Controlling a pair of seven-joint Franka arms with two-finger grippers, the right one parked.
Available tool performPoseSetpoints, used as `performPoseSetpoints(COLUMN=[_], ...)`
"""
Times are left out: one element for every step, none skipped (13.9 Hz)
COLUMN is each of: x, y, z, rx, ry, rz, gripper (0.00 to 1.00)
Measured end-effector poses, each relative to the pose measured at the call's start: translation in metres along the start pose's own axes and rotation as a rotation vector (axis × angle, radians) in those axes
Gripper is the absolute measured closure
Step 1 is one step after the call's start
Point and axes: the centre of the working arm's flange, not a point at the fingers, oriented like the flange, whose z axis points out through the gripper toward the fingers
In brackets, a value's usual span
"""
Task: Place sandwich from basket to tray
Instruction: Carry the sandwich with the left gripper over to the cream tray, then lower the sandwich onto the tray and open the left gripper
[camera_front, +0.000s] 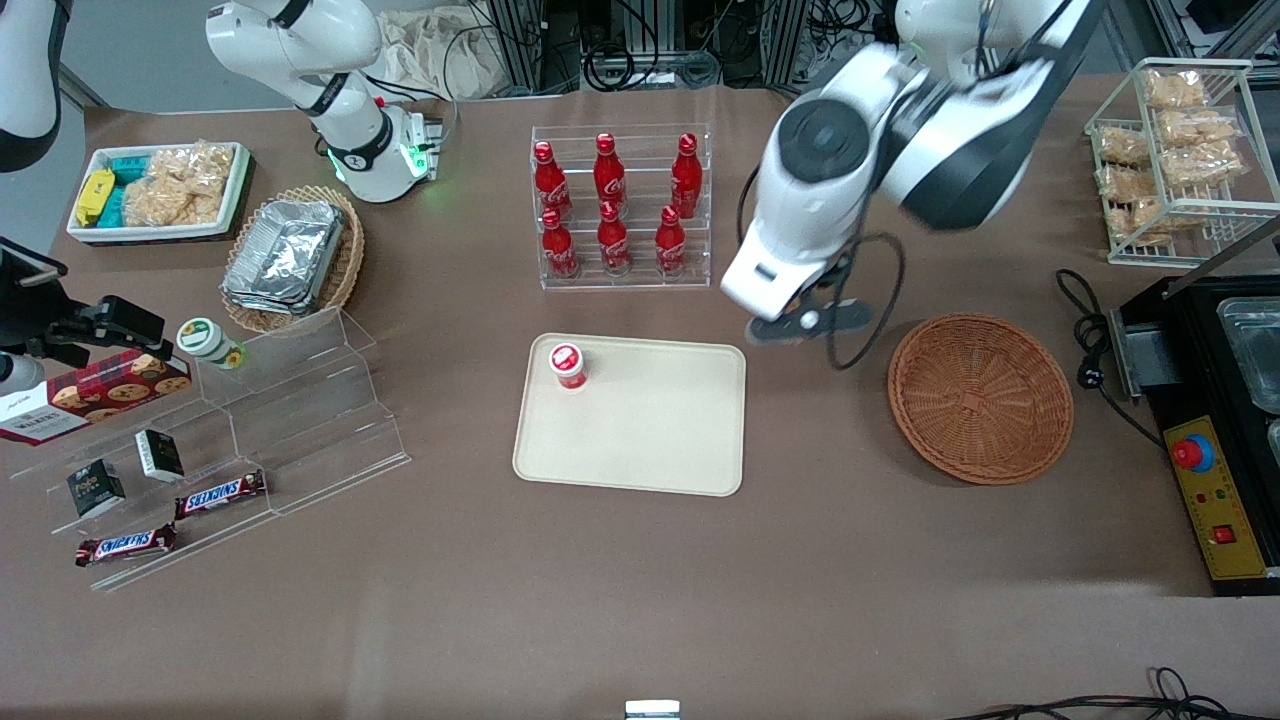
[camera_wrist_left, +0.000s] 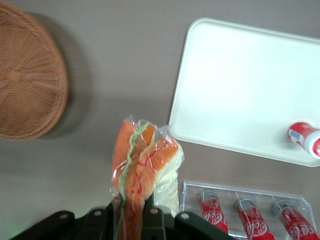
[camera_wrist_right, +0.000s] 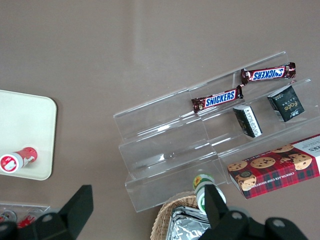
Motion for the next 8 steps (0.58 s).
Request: performPoseSetpoints(x=[0.009,0.018,0.027,0.035,0.043,0.052,0.060,0.066], y=[0.014,0.025,0.035,0.044,0.050,0.055,0.059,0.063], z=[0.029,0.056,0.080,0.099,0.116,0.131,0.143,0.153], rx=[0.005,0.007,0.006,0.008,0.014,0.018,0.014,0.016], ry=[0.002,0.005,0.012,0.019,0.024,0.026,0.026,0.027], rz=[0.004,0.005,0.012,0.017,0.021,0.023,0.025,0.028], gripper=[0.81,0.81,0.81,0.80,0.80,0.80,0.80,0.79])
